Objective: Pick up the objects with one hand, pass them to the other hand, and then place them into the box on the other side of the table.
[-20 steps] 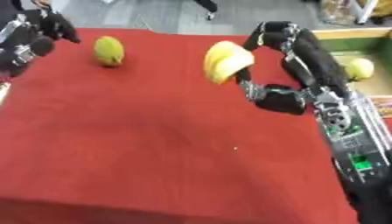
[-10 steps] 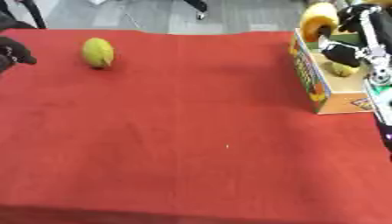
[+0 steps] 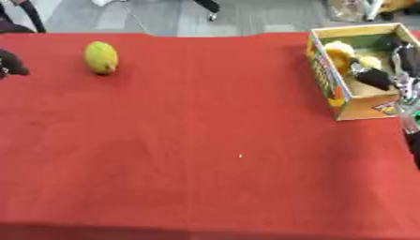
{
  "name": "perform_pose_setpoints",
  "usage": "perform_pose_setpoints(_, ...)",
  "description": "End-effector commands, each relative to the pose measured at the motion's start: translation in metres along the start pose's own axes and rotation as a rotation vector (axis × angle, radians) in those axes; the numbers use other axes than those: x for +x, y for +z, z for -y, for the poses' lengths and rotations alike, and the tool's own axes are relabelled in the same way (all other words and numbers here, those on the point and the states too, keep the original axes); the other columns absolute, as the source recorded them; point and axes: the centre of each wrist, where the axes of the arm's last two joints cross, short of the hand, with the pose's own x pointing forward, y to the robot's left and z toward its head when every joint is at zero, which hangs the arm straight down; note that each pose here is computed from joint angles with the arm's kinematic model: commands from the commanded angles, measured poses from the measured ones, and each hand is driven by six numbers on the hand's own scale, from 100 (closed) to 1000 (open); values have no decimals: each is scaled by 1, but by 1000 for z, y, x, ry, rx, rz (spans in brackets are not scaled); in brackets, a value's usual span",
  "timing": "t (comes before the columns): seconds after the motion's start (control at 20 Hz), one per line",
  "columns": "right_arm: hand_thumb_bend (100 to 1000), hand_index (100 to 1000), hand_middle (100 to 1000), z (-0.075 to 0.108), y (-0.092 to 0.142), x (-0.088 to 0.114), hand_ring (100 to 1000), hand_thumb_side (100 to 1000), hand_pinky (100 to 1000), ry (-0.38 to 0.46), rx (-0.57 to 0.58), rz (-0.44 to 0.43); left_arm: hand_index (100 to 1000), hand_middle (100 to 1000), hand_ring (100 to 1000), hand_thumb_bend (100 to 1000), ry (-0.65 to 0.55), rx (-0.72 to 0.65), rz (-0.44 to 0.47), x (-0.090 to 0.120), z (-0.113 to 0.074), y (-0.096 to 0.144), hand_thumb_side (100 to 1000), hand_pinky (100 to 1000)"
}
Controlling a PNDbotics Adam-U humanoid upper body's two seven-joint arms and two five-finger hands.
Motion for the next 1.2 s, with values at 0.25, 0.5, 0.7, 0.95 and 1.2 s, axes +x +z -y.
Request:
perform_pose_setpoints(0.25, 494, 927, 880, 56, -5, 10, 830, 630, 770, 14, -209, 138, 632, 546, 581, 748, -49, 25, 1, 8, -14, -1, 557, 706)
perform_pose_setpoints(0.5, 463, 918, 848, 108, 22, 94, 816, 549, 777, -74, -469, 491, 630, 543, 579, 749, -75, 64, -17, 10, -29, -8, 552, 703)
perform_pose_setpoints(0.7, 439, 904, 829, 126, 68, 156, 800, 536, 774, -171, -548, 755, 630, 542, 579, 756, -144, 78, -82, 5, -46, -15, 550, 701)
perform_pose_setpoints(0.95, 371, 897, 829, 103, 129, 212, 799, 518, 767, -410, -390, 1103, 650, 560, 593, 780, -311, 97, -228, -7, -75, -25, 524, 703)
perform_pose_setpoints(1.2, 336, 894, 832, 75, 162, 238, 799, 501, 764, -554, -186, 1356, 689, 595, 625, 806, -554, 167, -363, -16, -102, -43, 494, 717)
